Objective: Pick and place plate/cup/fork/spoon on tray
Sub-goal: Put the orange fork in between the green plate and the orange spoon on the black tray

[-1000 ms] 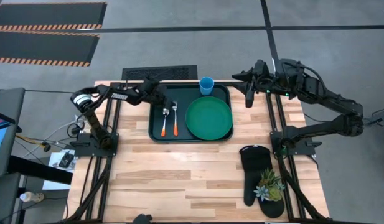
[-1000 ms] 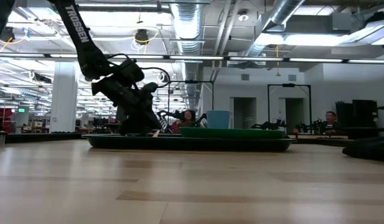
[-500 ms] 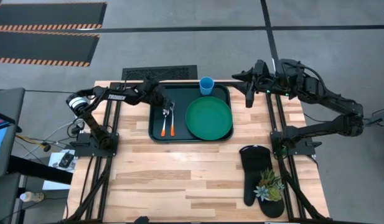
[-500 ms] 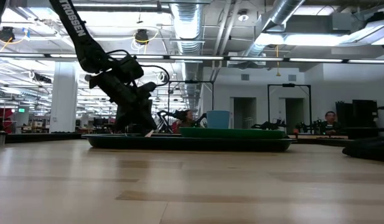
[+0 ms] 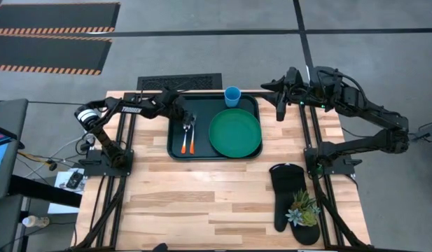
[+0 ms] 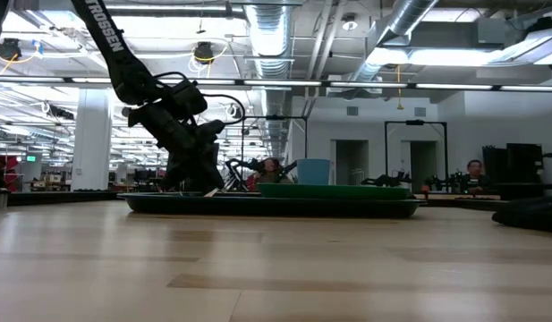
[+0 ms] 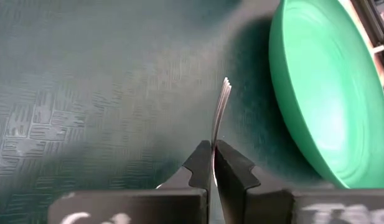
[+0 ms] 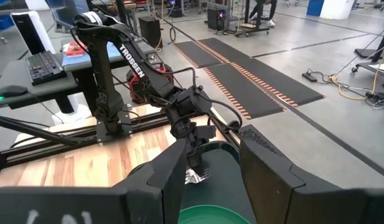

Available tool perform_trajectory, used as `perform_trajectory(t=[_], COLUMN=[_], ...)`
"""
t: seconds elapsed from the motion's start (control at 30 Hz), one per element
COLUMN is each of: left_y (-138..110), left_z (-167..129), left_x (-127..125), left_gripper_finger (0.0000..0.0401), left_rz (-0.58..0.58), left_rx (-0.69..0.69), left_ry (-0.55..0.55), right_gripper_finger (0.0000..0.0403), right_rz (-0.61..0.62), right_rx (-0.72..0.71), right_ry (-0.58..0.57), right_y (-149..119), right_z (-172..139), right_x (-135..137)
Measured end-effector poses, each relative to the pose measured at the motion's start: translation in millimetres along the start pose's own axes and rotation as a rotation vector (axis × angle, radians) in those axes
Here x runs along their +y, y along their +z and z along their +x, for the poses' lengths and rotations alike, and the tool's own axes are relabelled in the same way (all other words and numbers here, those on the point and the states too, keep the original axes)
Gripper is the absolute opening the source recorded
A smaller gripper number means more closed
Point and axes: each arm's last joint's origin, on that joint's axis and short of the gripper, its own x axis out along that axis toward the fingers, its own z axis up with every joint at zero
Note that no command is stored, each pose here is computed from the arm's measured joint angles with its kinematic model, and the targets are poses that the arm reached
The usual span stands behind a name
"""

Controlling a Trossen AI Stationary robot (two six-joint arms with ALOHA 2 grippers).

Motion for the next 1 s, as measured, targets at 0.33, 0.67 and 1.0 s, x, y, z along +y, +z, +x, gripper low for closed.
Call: perform_trajectory(t=[0.33,0.67,1.0], left_y=[-2.6,-1.5,-0.3], left_z=[3.4,4.1,4.3], left_x=[-5.5,-6.4,-7.3], left_gripper_finger=[0.0,0.0,0.0], left_rz=[-0.001,-0.054,-0.123], left_rx=[-0.012,-0.039,-0.06], left_ry=[0.047,0.068,0.069], right_gripper_finger=[0.0172,0.0172,0.0172], right_rz=[-0.003,-0.003,-0.003], right_rx=[0.0,0.0,0.0], right_ry=[0.0,0.0,0.0], right_y=[0.0,0.0,0.0], right_z=[-0.1,-0.1,-0.1], right_x=[0.0,0.0,0.0])
